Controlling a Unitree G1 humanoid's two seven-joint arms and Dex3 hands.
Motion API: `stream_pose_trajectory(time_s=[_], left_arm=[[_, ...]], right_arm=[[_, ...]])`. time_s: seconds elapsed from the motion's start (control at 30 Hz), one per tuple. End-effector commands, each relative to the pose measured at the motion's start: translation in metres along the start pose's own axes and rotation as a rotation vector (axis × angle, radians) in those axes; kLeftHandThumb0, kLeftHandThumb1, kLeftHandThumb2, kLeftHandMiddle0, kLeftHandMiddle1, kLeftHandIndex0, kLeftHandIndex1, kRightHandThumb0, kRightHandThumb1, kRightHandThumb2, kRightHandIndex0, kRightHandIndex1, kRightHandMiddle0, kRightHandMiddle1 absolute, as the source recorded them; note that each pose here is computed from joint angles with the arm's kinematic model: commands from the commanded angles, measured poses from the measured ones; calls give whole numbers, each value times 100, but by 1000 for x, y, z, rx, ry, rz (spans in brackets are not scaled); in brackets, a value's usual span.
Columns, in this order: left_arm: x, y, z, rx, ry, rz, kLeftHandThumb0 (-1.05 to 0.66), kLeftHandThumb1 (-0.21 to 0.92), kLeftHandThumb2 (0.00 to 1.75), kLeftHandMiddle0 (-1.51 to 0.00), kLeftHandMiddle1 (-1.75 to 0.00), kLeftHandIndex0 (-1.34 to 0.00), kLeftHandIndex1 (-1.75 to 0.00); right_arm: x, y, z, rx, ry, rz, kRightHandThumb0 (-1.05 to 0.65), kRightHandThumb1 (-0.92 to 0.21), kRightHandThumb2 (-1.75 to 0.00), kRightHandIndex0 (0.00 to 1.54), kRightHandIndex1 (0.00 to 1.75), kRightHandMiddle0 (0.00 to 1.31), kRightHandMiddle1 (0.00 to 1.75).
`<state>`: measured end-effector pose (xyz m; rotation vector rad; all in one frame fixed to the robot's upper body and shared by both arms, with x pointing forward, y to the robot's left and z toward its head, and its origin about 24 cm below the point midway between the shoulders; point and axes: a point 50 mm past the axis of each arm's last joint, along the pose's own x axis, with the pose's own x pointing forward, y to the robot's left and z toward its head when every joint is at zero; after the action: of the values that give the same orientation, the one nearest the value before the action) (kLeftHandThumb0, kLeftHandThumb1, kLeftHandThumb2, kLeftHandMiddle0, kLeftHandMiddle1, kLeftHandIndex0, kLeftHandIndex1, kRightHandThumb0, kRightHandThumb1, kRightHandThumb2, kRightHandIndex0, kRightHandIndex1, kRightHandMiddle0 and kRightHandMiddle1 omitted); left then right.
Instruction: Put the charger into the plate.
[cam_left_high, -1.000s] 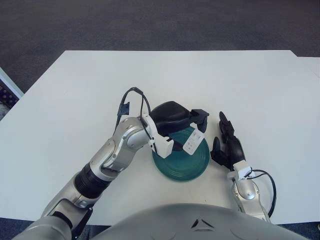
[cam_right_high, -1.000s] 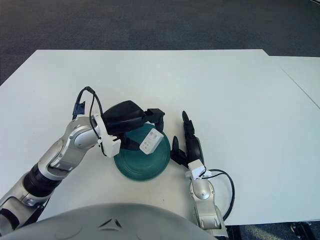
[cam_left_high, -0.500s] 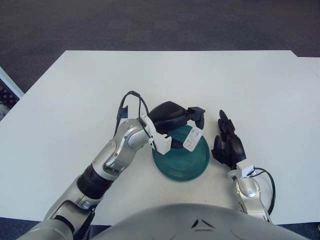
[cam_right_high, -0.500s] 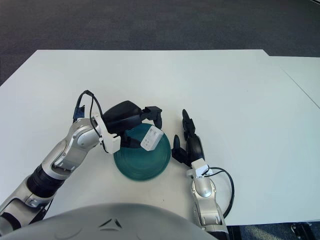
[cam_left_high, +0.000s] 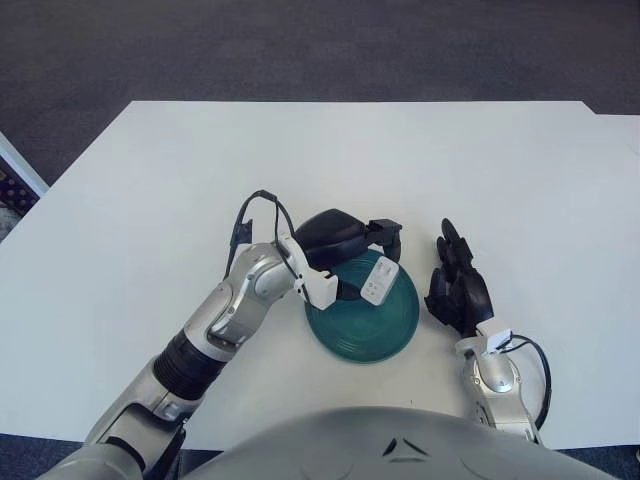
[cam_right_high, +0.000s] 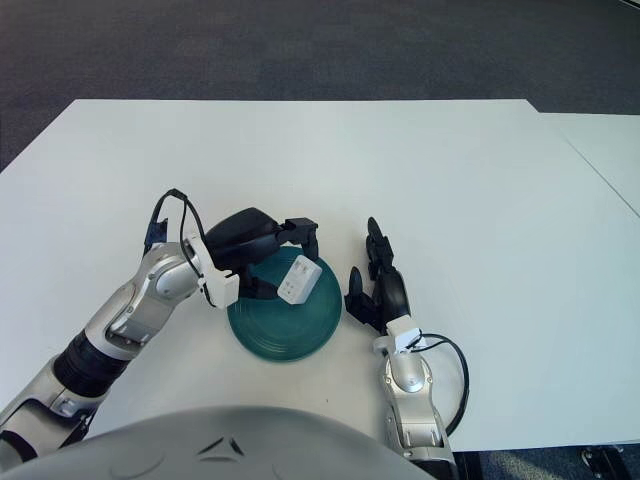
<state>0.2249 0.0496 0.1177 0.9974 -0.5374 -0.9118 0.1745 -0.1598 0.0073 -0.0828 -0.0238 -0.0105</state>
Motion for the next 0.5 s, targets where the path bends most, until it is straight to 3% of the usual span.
stream_pose_trajectory(time_s=[0.0, 0.3, 0.47], left_arm=[[-3, 0, -4, 2, 4, 17, -49, 27, 137, -110, -175, -65, -175], [-4, 0, -5, 51, -10, 10, -48, 28, 136, -111, -175, -63, -175], [-5, 0, -5, 45, -37, -77, -48, 30, 133, -110, -175, -62, -175]], right_arm=[[-7, -2, -18, 26, 111, -2, -105, -92, -87, 0, 0, 0, 0], [-6, -2, -19, 33, 108, 2, -105, -92, -89, 0, 0, 0, 0], [-5, -5, -20, 16, 107, 0, -105, -92, -90, 0, 0, 0, 0]])
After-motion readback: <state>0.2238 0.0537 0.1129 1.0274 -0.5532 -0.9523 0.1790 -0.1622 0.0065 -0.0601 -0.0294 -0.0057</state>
